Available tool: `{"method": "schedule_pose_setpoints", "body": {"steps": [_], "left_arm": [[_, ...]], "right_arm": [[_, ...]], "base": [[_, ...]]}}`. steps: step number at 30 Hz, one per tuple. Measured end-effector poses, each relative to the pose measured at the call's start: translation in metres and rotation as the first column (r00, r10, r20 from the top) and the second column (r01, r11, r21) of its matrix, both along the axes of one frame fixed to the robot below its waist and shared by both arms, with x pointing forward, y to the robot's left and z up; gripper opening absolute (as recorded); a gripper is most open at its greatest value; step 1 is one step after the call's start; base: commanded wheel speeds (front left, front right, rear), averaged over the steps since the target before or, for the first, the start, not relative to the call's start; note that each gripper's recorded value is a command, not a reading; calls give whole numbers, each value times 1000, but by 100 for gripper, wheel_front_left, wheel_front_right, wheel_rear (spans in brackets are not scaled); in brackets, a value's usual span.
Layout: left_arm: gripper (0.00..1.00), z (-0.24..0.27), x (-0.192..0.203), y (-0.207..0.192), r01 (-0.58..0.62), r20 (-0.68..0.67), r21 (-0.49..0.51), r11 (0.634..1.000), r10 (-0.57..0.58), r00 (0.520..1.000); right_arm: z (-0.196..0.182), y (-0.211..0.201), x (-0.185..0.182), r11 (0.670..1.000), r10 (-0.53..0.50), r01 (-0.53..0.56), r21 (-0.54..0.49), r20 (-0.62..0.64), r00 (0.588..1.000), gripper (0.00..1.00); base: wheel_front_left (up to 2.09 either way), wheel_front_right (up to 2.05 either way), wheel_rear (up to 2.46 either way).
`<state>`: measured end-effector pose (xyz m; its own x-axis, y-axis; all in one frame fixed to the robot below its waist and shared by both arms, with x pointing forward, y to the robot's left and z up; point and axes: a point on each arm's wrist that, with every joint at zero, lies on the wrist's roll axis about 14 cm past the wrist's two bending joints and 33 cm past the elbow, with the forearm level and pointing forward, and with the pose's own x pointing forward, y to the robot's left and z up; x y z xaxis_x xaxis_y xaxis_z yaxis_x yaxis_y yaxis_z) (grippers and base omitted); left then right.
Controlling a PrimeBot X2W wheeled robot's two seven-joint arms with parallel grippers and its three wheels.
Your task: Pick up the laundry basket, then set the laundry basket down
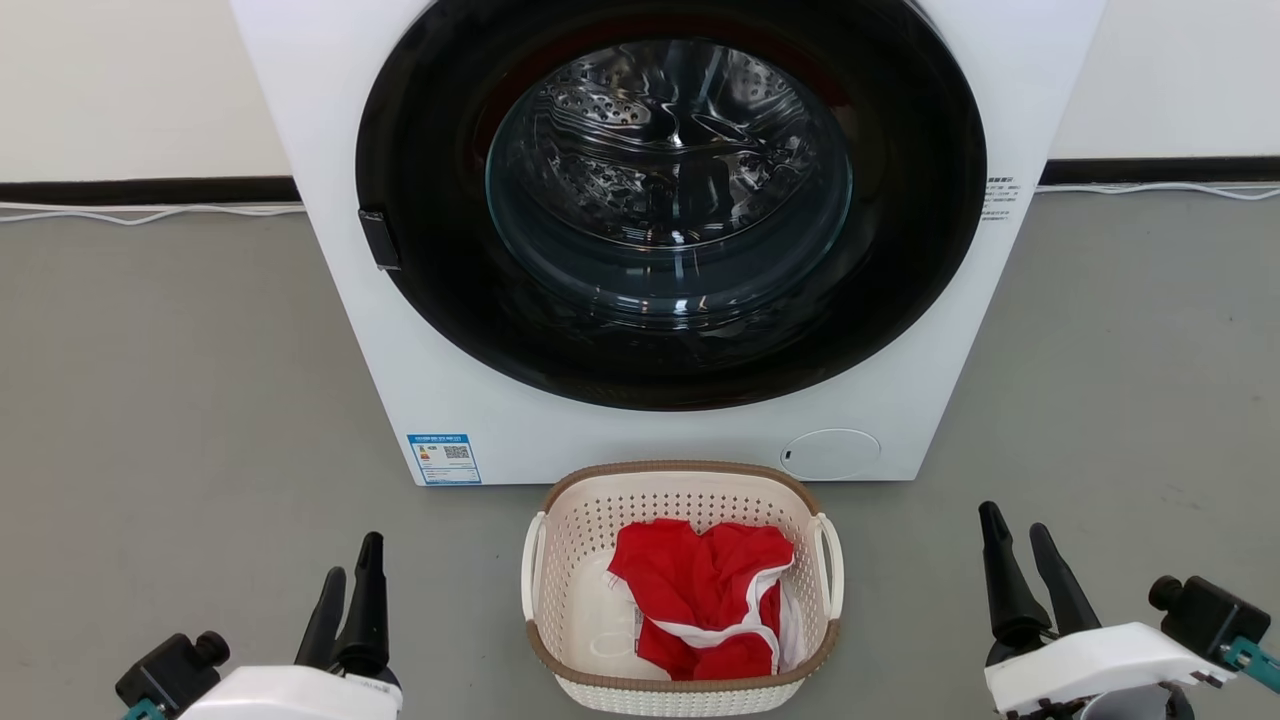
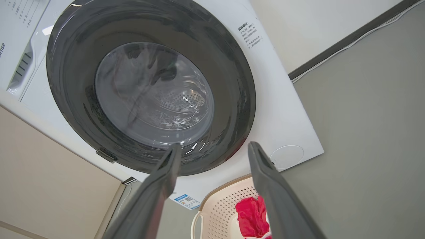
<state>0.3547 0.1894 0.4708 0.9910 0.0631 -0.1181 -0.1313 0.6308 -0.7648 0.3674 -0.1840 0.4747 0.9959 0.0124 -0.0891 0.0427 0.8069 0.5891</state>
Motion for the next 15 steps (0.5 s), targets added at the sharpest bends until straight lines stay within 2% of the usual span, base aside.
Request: {"method": "schedule_pose_setpoints", "body": {"steps": [15], "left_arm": [[100, 9, -1, -3, 8, 32, 152, 988, -13, 999]], "right_arm": [[3, 3, 0, 982, 30, -25, -190, 23, 999, 100]], "base": [[0, 0, 0]]}}
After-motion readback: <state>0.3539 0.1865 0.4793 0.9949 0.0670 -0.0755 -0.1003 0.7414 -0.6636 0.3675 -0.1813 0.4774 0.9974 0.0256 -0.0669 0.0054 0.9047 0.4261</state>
